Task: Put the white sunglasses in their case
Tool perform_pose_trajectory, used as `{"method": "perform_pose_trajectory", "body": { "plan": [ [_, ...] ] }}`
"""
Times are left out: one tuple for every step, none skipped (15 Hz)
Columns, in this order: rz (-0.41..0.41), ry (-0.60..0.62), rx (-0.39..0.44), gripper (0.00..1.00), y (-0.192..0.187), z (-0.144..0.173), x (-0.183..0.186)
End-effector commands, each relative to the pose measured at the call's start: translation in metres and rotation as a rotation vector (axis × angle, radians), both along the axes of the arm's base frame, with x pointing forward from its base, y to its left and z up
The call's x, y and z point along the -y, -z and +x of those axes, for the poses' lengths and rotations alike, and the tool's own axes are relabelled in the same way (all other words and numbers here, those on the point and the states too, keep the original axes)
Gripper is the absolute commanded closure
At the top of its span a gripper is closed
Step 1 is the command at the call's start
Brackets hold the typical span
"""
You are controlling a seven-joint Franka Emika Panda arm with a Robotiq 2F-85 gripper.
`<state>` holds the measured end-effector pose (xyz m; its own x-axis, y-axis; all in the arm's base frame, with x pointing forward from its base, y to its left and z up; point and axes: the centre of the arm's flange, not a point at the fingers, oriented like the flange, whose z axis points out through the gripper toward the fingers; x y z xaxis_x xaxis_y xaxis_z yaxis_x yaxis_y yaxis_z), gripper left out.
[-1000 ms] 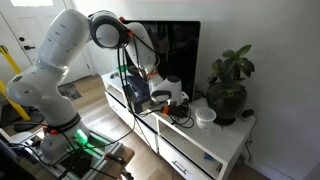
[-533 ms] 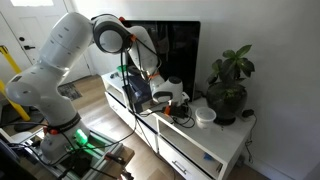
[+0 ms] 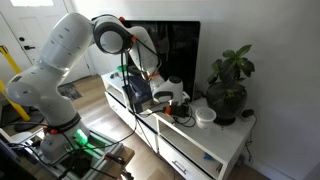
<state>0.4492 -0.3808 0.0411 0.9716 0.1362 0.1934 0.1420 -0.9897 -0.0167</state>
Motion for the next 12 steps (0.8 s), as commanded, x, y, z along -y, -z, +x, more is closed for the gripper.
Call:
{"method": "perform_pose_trajectory", "body": {
  "plan": [
    [-0.012, -0.042, -0.033, 0.97, -0.026, -0.004, -0.01],
    [-0.022, -0.058, -0.039, 0.97, -0.032, -0.005, -0.012],
    [-0.037, -0.075, -0.044, 0.97, -0.04, -0.006, -0.016],
    [-0.054, -0.099, -0.052, 0.97, -0.048, -0.007, -0.02],
    [-0.069, -0.123, -0.057, 0.97, -0.055, -0.008, -0.024],
    [-0.083, -0.148, -0.07, 0.97, -0.063, -0.01, -0.03],
    [-0.099, -0.173, -0.081, 0.97, -0.07, -0.011, -0.034],
    [-0.113, -0.199, -0.089, 0.97, -0.077, -0.013, -0.041],
    [-0.129, -0.221, -0.094, 0.97, -0.085, -0.014, -0.048],
    [-0.152, -0.248, -0.093, 0.97, -0.093, -0.014, -0.055],
    [-0.171, -0.27, -0.088, 0.97, -0.1, -0.013, -0.059],
    [-0.196, -0.281, -0.071, 0.97, -0.108, -0.008, -0.062]
  ]
}}
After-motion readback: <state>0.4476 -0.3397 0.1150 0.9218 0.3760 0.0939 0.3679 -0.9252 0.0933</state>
